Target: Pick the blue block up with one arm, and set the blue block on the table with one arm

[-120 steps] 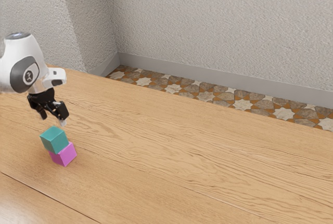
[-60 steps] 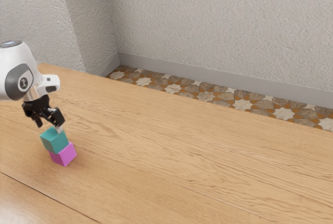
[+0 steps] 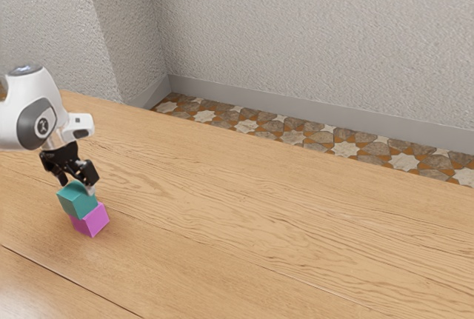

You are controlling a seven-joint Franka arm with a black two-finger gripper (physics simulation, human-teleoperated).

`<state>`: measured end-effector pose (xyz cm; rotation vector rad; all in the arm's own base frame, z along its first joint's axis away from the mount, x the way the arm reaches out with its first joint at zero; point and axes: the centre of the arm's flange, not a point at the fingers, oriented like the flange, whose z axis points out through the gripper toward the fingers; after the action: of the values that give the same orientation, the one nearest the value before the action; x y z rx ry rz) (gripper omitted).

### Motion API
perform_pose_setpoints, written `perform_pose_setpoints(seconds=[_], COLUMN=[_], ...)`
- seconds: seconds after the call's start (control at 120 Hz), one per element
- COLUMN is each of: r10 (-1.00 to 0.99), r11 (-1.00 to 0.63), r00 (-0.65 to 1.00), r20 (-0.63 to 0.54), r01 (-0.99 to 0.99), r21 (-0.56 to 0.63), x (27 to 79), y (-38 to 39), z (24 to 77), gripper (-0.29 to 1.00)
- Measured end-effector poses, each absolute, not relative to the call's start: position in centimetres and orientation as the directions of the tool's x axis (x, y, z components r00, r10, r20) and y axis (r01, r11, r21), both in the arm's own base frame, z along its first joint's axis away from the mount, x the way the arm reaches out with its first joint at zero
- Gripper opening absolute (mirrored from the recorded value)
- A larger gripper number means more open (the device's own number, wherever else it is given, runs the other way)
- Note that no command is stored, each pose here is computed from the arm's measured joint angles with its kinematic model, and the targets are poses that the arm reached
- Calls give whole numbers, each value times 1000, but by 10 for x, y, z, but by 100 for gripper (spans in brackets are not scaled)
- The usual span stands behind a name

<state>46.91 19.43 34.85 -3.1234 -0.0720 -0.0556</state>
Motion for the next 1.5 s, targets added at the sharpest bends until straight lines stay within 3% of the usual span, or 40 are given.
perform_pose_setpoints(seconds=[0.533,0.775,0.95,1.15,1.292,1.5], r10=[49,16,5,-38,-218,-227], r11=[-999,-1000,-1000,-999,-976,-974], r00=[999,1000,999,997,975,974], r20=[16,24,36,73,31,10], r01=[50,17,6,-36,-218,-227], r21=[-20,-20,-26,-35,5,21], x=[468,476,480,504,560,566], y=[198,180,174,150,50,39], z=[320,320,325,340,296,279], gripper=[68,47,38,38,38,45])
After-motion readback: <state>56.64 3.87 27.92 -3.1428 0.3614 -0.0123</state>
